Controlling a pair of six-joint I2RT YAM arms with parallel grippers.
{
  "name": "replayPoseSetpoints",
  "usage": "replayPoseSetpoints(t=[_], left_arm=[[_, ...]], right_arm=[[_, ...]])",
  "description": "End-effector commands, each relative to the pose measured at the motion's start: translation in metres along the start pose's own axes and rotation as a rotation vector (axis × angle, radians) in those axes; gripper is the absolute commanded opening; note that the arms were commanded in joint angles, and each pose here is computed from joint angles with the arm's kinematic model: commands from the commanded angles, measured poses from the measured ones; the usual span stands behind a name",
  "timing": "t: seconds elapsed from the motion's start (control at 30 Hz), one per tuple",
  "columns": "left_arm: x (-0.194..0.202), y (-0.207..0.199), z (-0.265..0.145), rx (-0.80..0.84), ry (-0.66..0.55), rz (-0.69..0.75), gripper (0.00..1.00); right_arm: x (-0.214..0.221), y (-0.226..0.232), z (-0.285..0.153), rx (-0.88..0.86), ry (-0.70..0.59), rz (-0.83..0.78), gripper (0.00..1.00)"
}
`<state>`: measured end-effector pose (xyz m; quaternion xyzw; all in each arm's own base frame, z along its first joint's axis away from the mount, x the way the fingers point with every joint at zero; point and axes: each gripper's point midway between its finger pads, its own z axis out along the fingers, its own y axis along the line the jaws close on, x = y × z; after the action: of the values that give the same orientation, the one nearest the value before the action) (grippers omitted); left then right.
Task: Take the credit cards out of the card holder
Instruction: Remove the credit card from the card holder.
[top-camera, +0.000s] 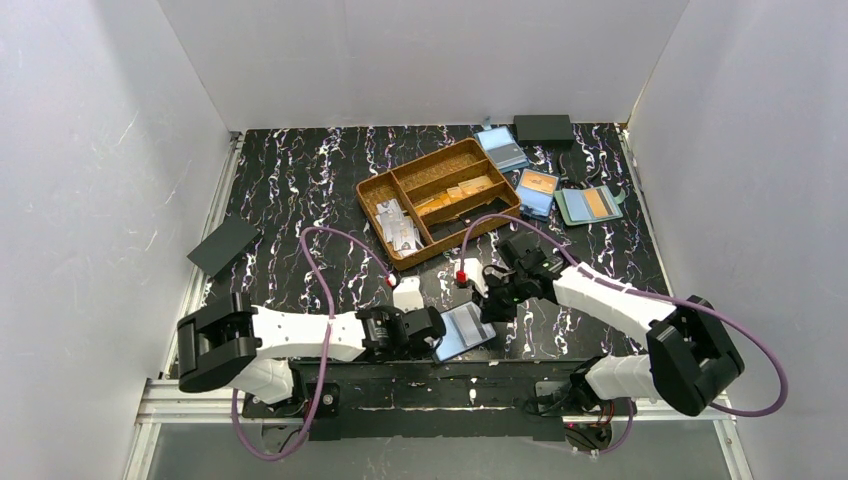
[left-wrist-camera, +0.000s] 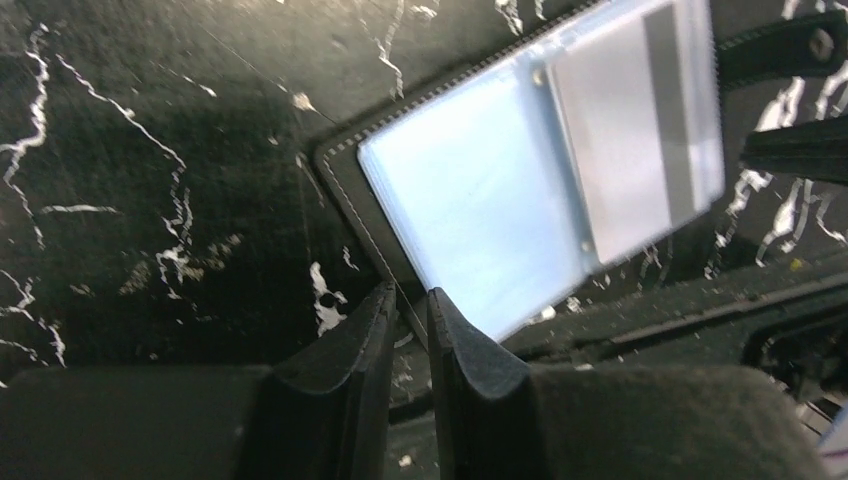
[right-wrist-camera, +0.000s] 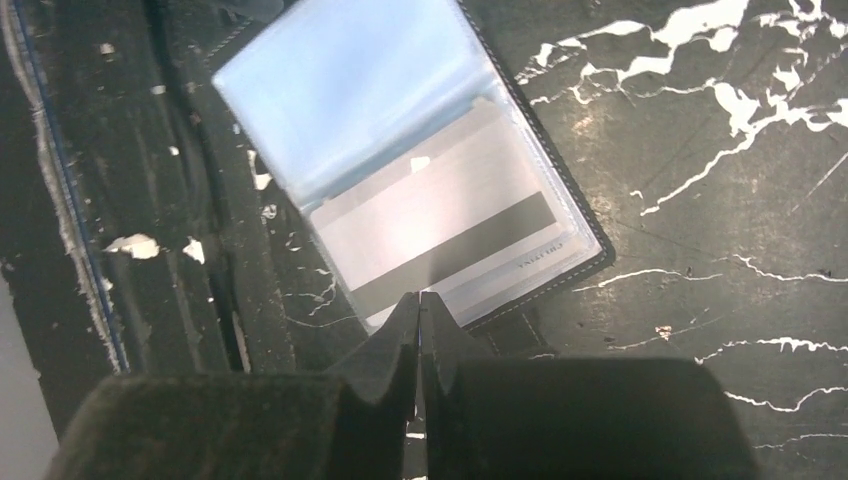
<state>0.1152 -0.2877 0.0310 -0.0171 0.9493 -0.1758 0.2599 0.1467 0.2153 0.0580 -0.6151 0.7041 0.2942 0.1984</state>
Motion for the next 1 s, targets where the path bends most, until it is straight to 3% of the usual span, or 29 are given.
replayPoseSetpoints(t=[0.0, 0.07, 0.6, 0.97], left_arm=[[0.009, -0.003, -0.001, -0.015, 0.014, 0.054, 0.17], [-0.012, 0.007, 0.010, -0.044, -0.005, -0.022, 0.17], [-0.023, 0.005, 0.037, 0.054, 0.004, -0.178, 0.17], [-0.066, -0.009, 0.003, 0.168, -0.128, -0.104, 0.23]], right_arm=[[0.000, -0.019, 0.007, 0.095, 0.027, 0.037, 0.10], [0.001, -0.024, 0.008, 0.116, 0.037, 0.056, 0.10], [0.005, -0.048, 0.007, 0.221, 0.062, 0.157, 0.10], [-0.004, -0.059, -0.014, 0.228, -0.039, 0.241, 0.14]])
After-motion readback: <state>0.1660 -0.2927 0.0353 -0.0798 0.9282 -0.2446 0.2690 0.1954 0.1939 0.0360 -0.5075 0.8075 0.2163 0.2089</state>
